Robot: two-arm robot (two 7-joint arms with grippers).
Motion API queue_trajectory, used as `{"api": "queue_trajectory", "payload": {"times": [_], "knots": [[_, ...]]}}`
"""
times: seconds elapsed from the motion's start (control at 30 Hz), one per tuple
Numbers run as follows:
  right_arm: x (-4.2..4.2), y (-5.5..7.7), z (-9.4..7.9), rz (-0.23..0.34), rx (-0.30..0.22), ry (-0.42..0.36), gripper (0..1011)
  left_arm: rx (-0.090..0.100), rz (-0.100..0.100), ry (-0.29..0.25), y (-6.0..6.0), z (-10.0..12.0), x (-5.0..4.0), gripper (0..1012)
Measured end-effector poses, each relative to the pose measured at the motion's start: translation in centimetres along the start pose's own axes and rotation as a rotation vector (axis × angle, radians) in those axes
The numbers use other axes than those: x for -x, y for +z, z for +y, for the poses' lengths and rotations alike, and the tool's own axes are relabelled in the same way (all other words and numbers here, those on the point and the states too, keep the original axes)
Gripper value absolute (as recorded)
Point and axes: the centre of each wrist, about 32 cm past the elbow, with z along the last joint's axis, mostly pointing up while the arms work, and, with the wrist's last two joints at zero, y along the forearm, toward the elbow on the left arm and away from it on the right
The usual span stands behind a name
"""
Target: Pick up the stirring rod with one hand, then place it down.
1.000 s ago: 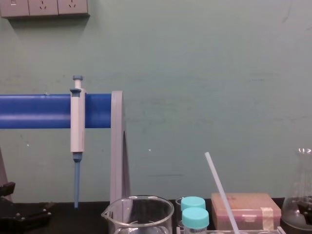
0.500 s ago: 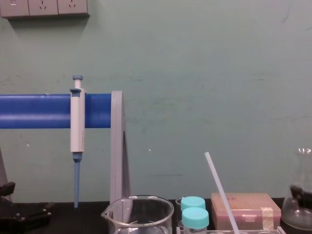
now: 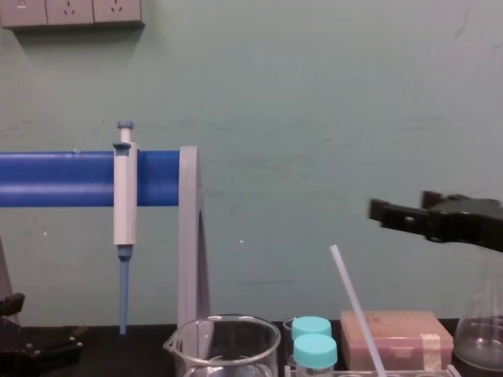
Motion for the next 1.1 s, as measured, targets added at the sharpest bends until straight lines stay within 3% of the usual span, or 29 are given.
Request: {"api": "queue_trajectory", "payload": {"times": [0.13, 0.37, 0.6, 1.1], "knots": [[0.48, 0.4, 1.3, 0.048, 0.011, 0.093, 1000, 0.000, 0.000, 0.000, 0.0, 0.0, 0.00, 1000], [1.10, 0.6, 3.0, 0.046, 0.072, 0.183, 1000, 0.000, 0.000, 0.000, 0.0, 0.0, 0.00, 1000], [1.51, 0.2, 4.2, 0.042, 0.186, 0.154, 1000, 0.000, 0.000, 0.000, 0.0, 0.0, 0.00, 1000], [2.09, -0.6, 4.4, 0.072, 0.297, 0.134, 1000, 0.000, 0.000, 0.000, 0.0, 0.0, 0.00, 1000]]}}
